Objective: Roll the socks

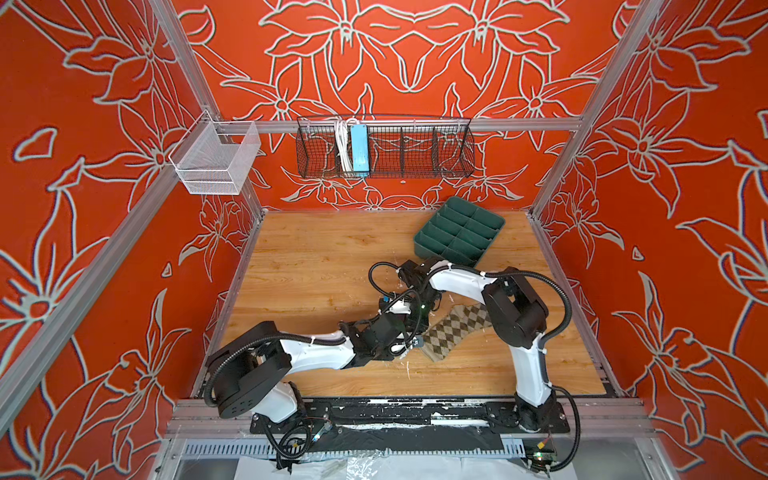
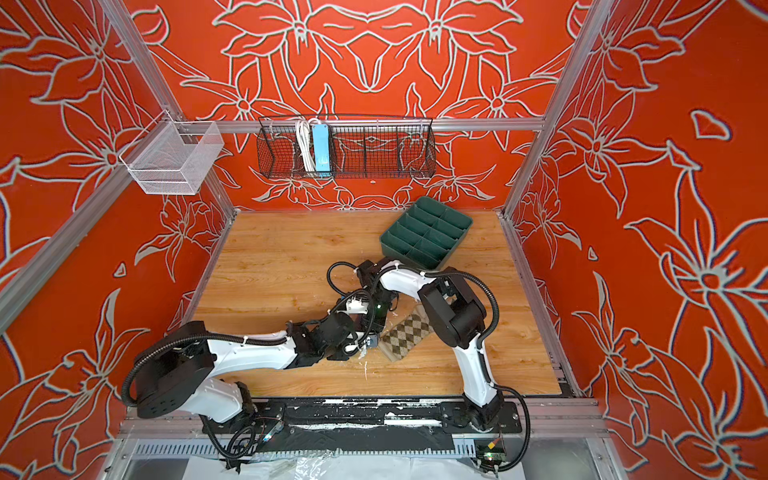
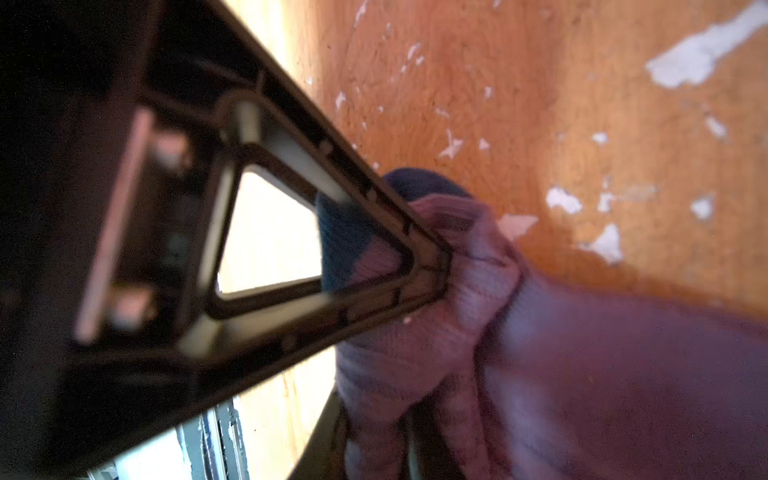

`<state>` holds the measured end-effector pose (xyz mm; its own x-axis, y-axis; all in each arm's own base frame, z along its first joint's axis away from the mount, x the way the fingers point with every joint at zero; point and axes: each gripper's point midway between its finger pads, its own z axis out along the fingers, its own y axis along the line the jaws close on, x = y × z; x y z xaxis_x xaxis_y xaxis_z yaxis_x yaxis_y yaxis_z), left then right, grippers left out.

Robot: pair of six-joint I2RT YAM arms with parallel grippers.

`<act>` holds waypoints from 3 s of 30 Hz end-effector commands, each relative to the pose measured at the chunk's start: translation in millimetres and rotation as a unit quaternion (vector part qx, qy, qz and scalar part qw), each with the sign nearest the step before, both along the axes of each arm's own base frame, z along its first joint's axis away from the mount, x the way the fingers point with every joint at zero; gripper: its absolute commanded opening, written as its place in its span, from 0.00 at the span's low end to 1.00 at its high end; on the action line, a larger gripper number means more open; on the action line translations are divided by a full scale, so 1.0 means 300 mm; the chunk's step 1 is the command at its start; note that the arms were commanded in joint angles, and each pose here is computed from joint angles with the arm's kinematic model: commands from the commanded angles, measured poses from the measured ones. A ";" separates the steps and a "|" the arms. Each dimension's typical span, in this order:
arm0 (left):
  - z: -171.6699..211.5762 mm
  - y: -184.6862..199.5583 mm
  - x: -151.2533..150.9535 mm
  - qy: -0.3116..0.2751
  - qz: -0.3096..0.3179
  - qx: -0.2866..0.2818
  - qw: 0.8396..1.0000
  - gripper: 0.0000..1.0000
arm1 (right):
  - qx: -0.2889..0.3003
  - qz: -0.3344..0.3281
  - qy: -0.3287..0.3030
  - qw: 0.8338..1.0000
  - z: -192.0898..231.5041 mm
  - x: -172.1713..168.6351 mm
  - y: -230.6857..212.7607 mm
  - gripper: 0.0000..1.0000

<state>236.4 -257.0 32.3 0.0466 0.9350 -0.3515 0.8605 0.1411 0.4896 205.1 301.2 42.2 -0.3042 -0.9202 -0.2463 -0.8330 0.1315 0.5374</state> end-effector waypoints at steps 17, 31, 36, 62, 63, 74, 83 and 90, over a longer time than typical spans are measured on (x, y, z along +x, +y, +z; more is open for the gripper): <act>-0.073 0.025 -0.010 0.181 0.087 0.085 0.976 0.07 | 0.168 -0.263 -0.208 0.927 0.390 0.295 -0.226 0.46; -0.109 0.072 0.045 0.236 0.139 0.121 0.954 0.07 | 0.115 -0.378 -0.372 0.840 0.468 0.253 -0.485 0.59; -0.087 0.095 0.040 0.229 0.141 0.111 0.957 0.07 | 0.103 -0.420 -0.272 0.860 0.360 0.259 -0.439 0.55; -0.061 0.188 -0.025 0.268 0.188 0.167 0.930 0.07 | 0.108 -0.443 -0.254 0.853 0.314 0.479 -0.213 0.44; -0.062 0.183 -0.030 0.278 0.188 0.168 0.927 0.07 | 0.114 -0.449 -0.270 0.844 0.356 0.480 -0.246 0.45; -0.054 0.100 -0.062 0.423 0.207 0.120 0.874 0.08 | 0.281 -0.268 -0.481 0.786 0.659 0.082 -0.345 0.54; -0.098 0.080 -0.049 0.477 0.229 0.134 0.838 0.13 | 0.147 0.037 -0.456 0.877 0.311 -0.130 -0.166 0.60; -0.092 0.079 -0.032 0.466 0.234 0.127 0.844 0.16 | 0.140 0.061 -0.512 0.846 0.207 -0.016 0.026 0.62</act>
